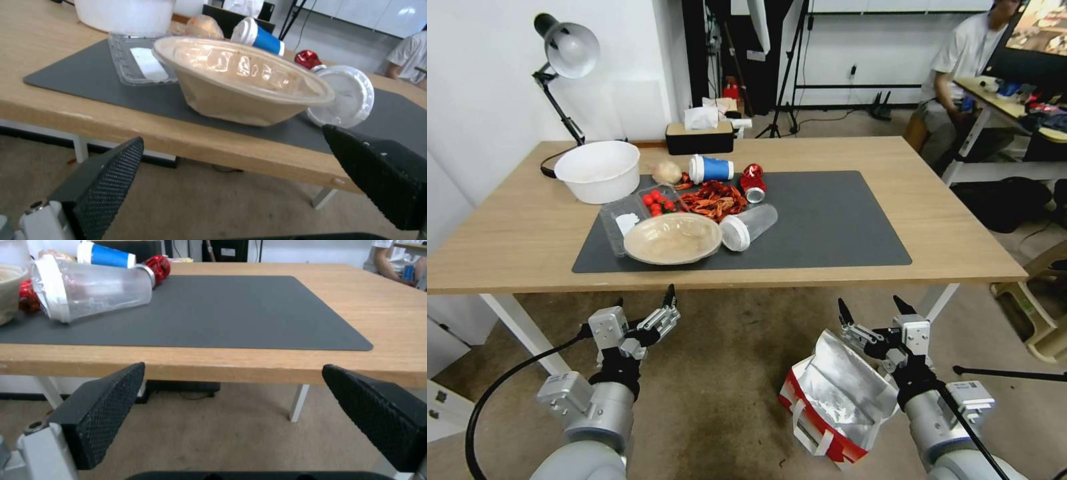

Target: Pick up the food delivery bag from the floor and place it on the table.

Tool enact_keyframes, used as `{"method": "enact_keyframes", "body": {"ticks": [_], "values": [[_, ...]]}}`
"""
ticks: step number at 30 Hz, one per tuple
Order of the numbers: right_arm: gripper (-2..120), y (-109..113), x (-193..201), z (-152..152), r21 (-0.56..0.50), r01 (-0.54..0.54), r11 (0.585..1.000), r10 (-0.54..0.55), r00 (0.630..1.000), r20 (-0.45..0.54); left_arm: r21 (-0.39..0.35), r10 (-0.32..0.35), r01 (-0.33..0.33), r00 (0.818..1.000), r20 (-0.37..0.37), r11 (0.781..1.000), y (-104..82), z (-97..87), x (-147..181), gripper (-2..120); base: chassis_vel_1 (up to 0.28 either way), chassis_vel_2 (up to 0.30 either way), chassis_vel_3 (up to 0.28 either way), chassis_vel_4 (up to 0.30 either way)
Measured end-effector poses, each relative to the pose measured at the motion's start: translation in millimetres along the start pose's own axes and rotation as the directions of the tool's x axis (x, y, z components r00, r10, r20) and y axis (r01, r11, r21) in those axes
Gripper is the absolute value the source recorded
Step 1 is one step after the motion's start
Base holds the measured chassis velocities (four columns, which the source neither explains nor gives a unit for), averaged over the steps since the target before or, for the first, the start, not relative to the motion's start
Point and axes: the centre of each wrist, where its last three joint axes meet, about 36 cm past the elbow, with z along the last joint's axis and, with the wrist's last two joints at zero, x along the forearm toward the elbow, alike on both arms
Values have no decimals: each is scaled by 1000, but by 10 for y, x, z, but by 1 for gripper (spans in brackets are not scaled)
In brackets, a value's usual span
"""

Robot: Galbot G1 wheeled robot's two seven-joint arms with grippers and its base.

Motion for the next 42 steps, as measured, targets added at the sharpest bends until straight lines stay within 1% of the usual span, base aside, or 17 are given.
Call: {"method": "enact_keyframes", "body": {"ticks": [42], "values": [[100,-16,-54,29,0,11,1000,-11,1000,-1,-15,13,-13,1000,-13,1000,12,16,-5,100,0,0,0,0]]}}
